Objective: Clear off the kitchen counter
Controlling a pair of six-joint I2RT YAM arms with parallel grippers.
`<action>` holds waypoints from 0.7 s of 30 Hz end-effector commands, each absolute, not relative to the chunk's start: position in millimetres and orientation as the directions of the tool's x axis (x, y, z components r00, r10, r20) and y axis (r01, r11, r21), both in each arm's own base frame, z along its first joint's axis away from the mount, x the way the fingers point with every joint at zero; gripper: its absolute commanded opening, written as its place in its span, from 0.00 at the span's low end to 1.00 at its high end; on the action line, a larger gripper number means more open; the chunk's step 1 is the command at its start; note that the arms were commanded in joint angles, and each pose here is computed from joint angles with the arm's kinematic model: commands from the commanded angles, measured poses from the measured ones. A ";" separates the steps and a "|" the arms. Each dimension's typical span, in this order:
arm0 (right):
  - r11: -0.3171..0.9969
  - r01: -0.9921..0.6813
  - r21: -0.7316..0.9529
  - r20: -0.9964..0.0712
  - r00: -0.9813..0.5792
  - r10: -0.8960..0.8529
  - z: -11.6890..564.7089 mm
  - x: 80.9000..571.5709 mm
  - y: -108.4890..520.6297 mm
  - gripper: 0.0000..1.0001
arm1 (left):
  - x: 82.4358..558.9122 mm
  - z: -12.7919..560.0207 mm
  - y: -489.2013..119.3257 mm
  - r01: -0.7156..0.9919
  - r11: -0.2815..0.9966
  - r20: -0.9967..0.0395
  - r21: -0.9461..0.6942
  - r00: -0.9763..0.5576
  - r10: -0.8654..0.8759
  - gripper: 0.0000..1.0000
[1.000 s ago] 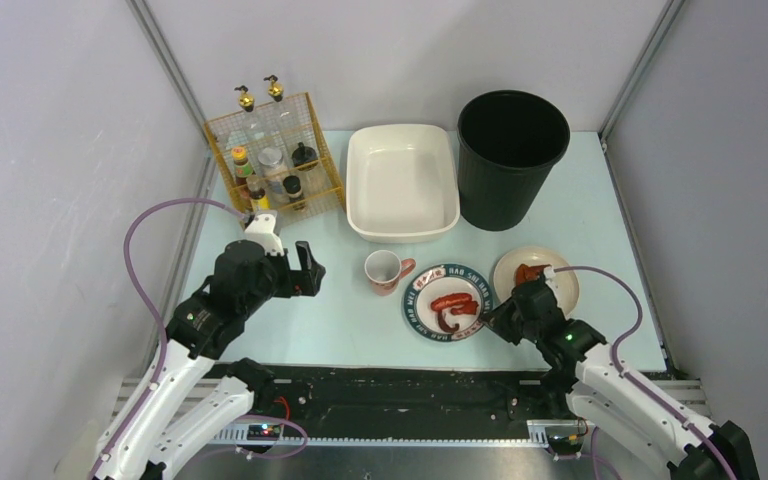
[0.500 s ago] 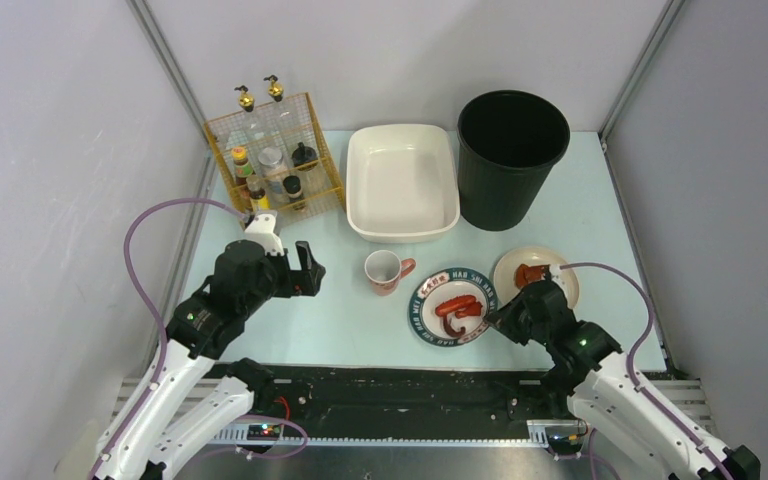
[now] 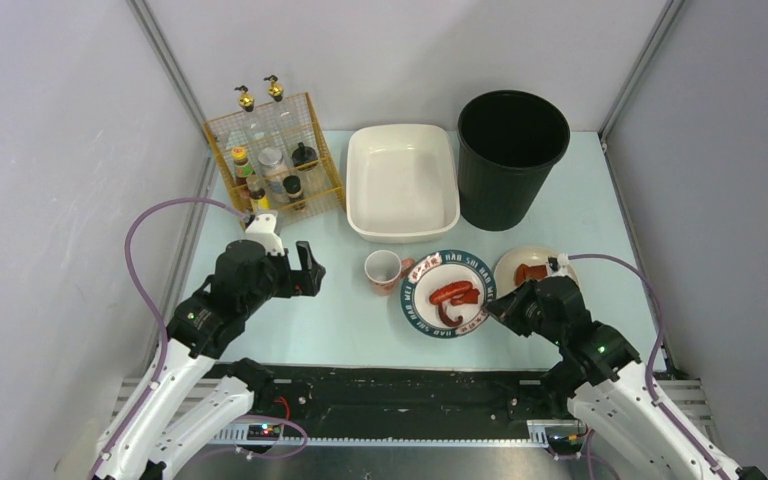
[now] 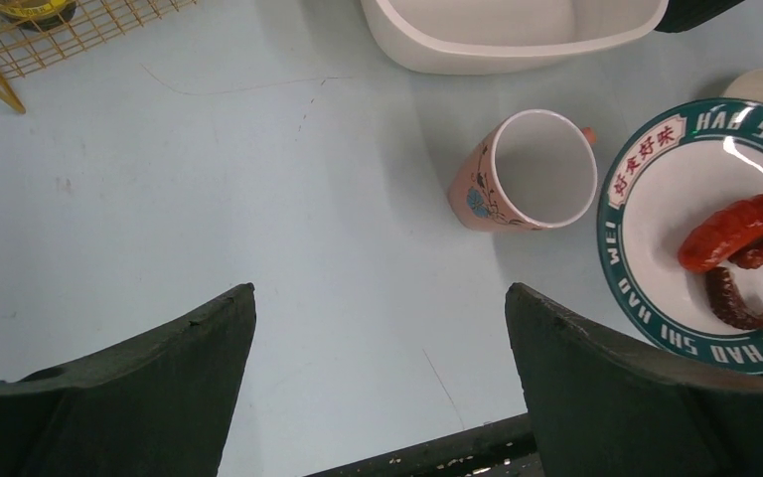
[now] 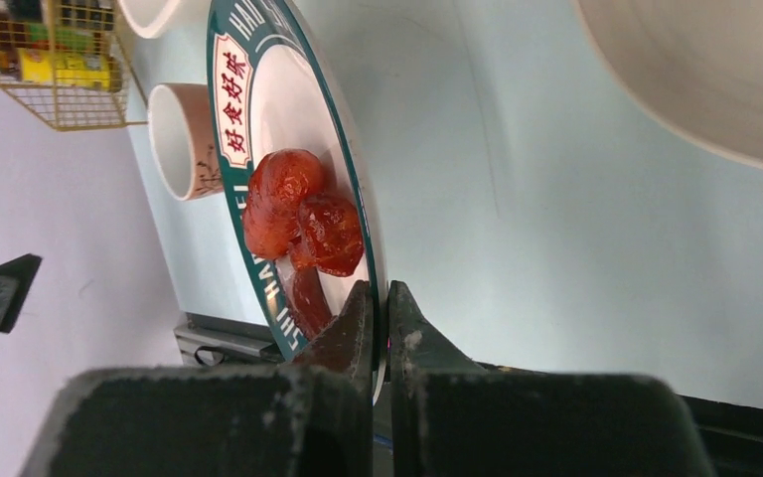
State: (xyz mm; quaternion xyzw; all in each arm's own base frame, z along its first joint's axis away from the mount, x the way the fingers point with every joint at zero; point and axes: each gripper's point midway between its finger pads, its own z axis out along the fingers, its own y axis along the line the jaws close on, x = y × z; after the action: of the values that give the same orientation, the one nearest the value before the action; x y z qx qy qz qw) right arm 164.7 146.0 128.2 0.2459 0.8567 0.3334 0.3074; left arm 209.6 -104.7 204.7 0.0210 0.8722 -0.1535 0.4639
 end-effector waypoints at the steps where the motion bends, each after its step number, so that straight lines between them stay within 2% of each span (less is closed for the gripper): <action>1: 0.573 0.066 0.817 -0.403 -0.646 0.649 197.5 173.5 156.6 0.00 | 210.6 205.8 -103.6 0.172 0.954 -0.821 -0.246 -0.561 -0.111 0.98; 11: 0.514 0.002 0.858 -0.410 -0.601 0.686 246.7 191.4 162.6 0.00 | 210.6 206.2 -103.6 0.173 0.954 -0.821 -0.246 -0.560 -0.111 0.98; 21: 0.460 -0.080 0.884 -0.430 -0.523 0.736 321.2 244.9 170.6 0.00 | 210.5 206.1 -103.4 0.172 0.954 -0.821 -0.246 -0.560 -0.111 0.98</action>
State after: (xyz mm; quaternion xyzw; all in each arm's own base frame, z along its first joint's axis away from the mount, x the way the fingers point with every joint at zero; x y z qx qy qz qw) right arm 215.6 161.7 224.9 0.2449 0.8186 0.3799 0.3543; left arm 208.9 -104.4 203.7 0.0211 0.8734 -0.1527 0.4619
